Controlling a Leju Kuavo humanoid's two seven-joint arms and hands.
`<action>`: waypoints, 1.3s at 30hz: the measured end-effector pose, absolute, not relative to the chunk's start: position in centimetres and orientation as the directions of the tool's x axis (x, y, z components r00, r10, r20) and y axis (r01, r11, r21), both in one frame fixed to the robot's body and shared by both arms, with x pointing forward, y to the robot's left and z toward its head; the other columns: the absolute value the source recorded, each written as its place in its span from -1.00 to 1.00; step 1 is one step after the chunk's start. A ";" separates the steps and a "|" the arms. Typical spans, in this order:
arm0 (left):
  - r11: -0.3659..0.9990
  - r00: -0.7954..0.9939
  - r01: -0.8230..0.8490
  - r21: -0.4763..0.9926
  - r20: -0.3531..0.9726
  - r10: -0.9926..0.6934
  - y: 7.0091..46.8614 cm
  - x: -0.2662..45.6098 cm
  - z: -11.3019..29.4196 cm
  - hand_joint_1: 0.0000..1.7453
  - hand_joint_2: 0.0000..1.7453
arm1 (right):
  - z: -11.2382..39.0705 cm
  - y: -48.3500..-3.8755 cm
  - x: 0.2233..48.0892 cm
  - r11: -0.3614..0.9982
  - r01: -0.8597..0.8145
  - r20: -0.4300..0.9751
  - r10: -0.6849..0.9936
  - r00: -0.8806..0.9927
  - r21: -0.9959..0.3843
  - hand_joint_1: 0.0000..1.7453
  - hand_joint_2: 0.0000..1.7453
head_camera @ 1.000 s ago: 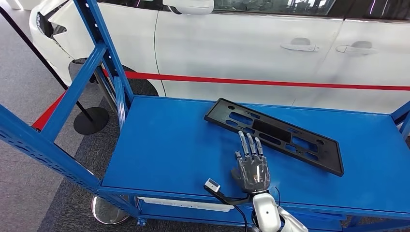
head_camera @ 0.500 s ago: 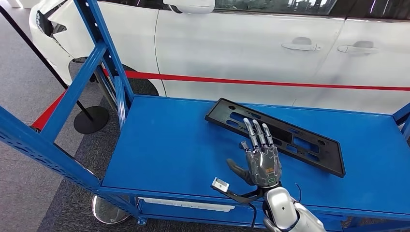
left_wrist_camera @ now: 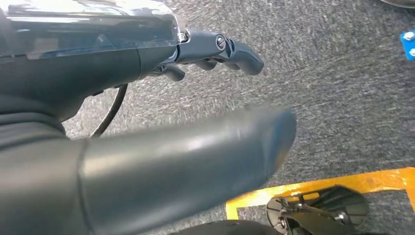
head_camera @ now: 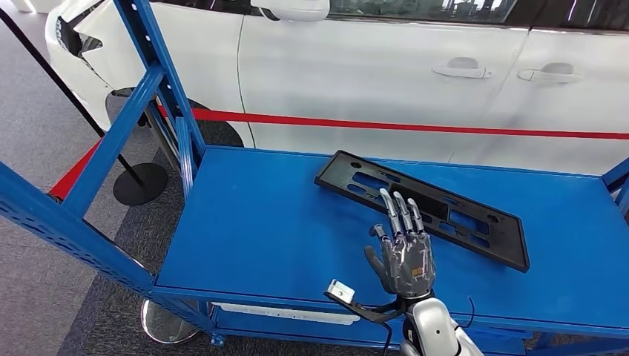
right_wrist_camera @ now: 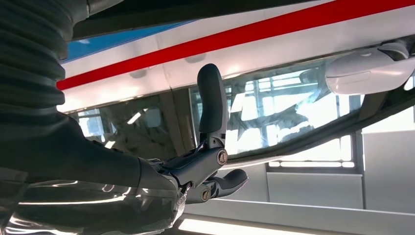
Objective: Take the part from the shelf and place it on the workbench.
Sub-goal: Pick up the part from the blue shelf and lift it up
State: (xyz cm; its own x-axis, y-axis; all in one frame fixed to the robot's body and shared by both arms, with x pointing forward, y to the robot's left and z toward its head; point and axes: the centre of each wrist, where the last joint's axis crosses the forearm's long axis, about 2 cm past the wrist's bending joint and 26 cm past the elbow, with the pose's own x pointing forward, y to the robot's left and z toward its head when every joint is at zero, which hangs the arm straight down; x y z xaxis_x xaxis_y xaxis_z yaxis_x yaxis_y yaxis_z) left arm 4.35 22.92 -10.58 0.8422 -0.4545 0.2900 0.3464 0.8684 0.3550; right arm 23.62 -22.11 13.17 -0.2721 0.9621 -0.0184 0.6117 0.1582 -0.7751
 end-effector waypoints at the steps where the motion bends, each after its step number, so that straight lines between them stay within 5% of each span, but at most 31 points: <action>1: 0.870 0.841 0.347 0.351 0.295 -0.454 22.9 4.3 -10.6 -1.00 1.00 | 13.1 -22.1 23.6 0.159 0.610 -0.014 0.963 -0.270 -0.776 -1.00 1.00; 23: 0.922 0.759 0.235 0.308 0.534 -0.372 23.1 4.1 -10.7 -1.00 1.00 | 12.2 -22.3 22.3 0.160 0.581 0.019 0.971 -0.240 -0.798 -1.00 1.00; 39: 0.910 0.791 0.236 0.341 0.476 -0.384 23.6 4.1 -10.7 -1.00 1.00 | 13.1 -26.6 24.2 0.038 0.600 -0.040 0.992 -0.116 -0.799 -1.00 1.00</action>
